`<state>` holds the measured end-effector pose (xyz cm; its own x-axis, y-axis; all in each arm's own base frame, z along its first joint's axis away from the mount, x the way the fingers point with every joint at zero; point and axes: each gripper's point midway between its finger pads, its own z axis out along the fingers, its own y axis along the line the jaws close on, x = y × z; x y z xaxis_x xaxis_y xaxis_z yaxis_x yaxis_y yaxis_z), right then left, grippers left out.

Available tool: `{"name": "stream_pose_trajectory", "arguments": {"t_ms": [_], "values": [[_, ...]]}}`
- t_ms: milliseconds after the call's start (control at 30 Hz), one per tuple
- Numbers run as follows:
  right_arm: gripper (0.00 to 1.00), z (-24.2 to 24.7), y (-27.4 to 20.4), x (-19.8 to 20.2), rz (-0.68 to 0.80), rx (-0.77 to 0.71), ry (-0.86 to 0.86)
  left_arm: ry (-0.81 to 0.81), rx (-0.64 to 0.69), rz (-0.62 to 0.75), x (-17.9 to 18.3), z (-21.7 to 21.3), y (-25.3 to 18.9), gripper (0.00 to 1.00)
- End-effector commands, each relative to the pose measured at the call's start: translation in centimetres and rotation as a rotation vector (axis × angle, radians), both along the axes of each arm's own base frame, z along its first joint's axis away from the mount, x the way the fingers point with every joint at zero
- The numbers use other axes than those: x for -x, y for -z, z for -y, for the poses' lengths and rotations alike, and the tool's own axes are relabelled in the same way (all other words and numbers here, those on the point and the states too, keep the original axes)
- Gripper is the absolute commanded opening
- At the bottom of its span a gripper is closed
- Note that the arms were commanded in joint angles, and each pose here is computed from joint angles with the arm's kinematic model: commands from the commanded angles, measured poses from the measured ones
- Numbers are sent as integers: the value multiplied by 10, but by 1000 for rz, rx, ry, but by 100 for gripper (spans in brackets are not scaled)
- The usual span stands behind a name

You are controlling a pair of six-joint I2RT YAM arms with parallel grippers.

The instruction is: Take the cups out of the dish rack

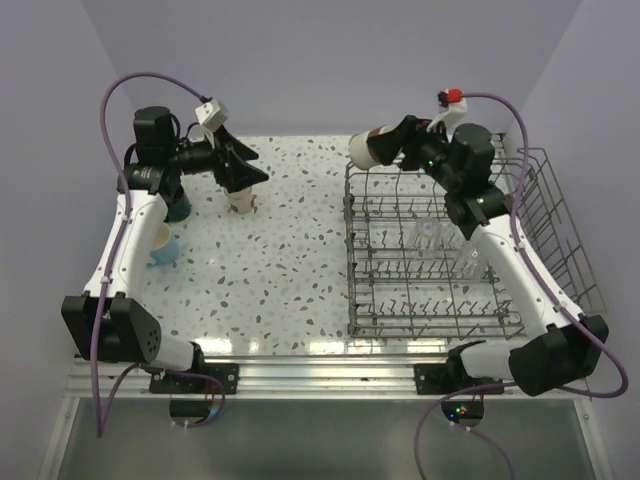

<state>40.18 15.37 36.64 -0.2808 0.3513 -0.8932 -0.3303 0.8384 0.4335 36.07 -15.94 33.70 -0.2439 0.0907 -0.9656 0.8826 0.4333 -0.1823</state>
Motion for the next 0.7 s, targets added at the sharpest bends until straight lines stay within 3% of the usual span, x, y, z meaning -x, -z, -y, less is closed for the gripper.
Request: {"name": "stream_pose_trajectory", "arguments": {"t_ms": [0,233,667], "values": [[27,-81,-52,30,154,-200,-315,196,131,60,42,20,-40,75],[27,-130,-75,45,190,-393,-473,227,206,61,57,24,-56,71],[27,-176,-72,57,165,-474,-587,261,316,9,70,44,-69,66]]}}
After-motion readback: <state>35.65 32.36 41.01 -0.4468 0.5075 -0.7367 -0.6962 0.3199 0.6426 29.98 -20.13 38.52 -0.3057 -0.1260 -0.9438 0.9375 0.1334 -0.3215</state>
